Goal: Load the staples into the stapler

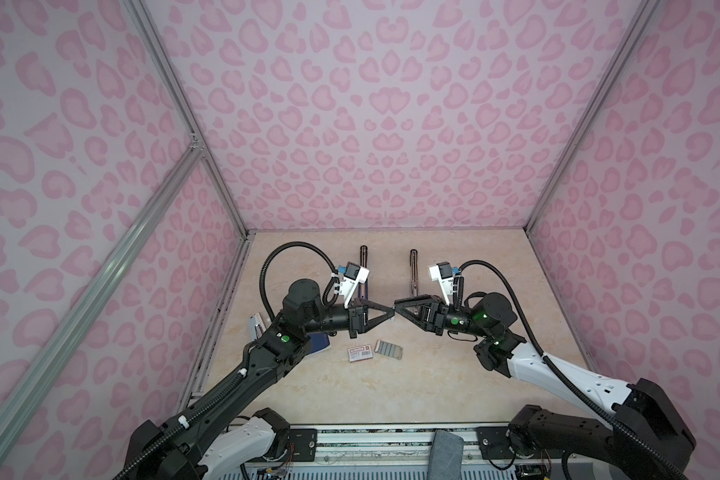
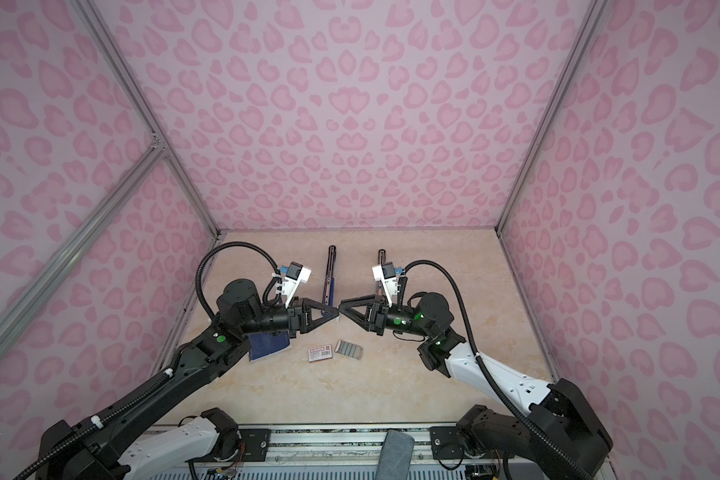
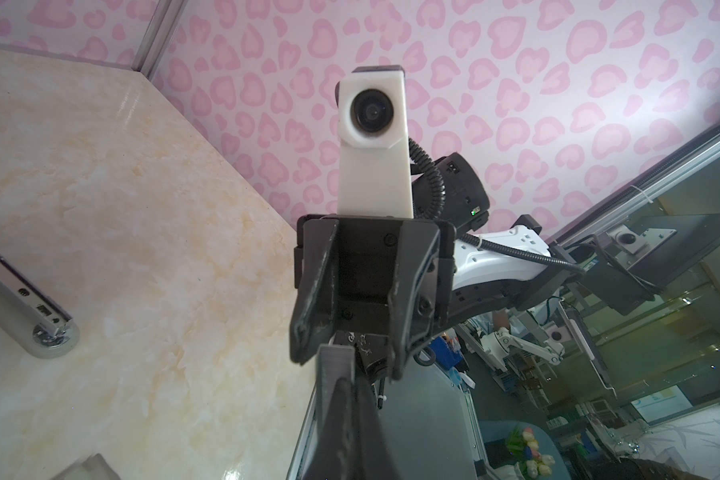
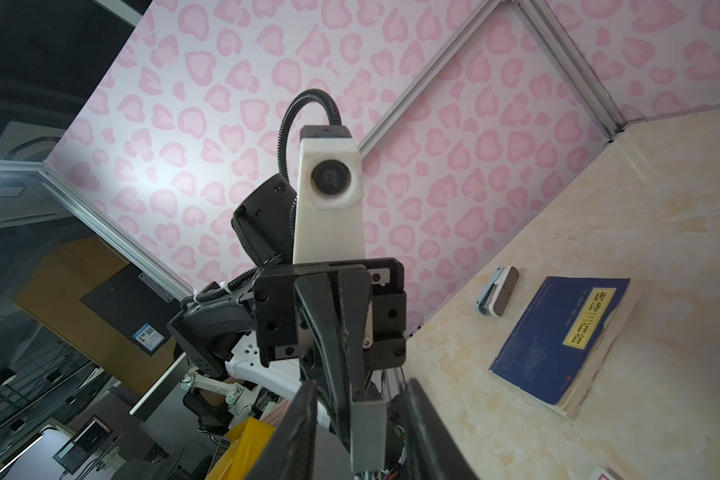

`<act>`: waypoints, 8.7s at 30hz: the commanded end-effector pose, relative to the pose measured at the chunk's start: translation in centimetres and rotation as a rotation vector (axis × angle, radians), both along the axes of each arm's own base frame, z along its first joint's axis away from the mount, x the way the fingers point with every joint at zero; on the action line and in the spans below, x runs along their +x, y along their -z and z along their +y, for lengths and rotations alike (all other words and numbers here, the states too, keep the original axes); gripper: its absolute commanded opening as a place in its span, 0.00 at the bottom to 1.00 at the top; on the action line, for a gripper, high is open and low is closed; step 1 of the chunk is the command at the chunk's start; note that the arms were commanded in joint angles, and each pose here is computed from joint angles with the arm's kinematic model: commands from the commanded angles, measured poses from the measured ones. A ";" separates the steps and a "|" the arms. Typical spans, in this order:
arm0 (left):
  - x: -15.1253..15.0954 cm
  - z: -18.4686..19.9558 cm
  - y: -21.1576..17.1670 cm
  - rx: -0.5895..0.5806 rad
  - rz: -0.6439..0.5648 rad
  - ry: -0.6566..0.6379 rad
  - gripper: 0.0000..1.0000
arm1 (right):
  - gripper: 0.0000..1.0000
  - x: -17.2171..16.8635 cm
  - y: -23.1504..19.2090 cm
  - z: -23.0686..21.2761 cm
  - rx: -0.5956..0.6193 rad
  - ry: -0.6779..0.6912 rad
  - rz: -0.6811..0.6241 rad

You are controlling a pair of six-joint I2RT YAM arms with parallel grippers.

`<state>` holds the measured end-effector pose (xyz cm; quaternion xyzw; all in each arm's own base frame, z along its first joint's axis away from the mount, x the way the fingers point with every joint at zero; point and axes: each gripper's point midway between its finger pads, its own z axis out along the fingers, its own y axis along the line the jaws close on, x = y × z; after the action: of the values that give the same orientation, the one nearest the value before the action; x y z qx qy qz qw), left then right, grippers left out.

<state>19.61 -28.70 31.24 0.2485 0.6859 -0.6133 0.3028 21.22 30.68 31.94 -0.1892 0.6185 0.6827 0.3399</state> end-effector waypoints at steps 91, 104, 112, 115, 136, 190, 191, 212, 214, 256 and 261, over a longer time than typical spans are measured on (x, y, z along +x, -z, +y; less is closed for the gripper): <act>5.8 4.7 16.0 0.587 0.185 -0.556 0.59 | 0.10 24.1 22.0 -9.6 -1.170 1.006 0.294; 5.6 4.5 16.7 0.589 0.198 -0.542 0.60 | 0.10 25.1 23.7 -9.3 -1.192 1.019 0.311; 5.5 4.4 17.1 0.594 0.208 -0.537 0.60 | 0.10 25.5 23.9 -9.1 -1.194 1.020 0.312; 5.5 4.4 17.2 0.596 0.209 -0.537 0.59 | 0.10 25.7 24.1 -9.1 -1.202 1.022 0.312; 5.5 4.5 17.4 0.602 0.210 -0.539 0.59 | 0.08 25.5 25.7 -9.4 -1.272 1.023 0.310; 5.4 4.8 18.2 0.621 0.220 -0.546 0.58 | 0.34 26.8 26.9 -7.6 -1.256 0.917 0.348; 5.3 4.8 18.3 0.622 0.221 -0.546 0.58 | 0.34 26.7 27.1 -7.7 -1.257 0.915 0.351; 5.1 5.0 18.3 0.614 0.223 -0.549 0.57 | 0.30 24.0 27.4 -7.7 -1.288 0.909 0.328; 5.1 4.9 18.4 0.615 0.225 -0.546 0.57 | 0.30 23.9 27.4 -7.7 -1.284 0.907 0.333; 5.3 4.5 18.5 0.613 0.228 -0.532 0.57 | 0.27 16.0 27.3 -7.5 -1.269 0.826 0.333; 5.4 4.3 18.4 0.613 0.232 -0.530 0.57 | 0.29 15.9 25.0 -7.6 -1.246 0.831 0.300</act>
<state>24.51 -23.82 11.90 0.0724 0.9131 -0.2939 0.2732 37.37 23.62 6.35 0.0002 0.9492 0.0494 0.3106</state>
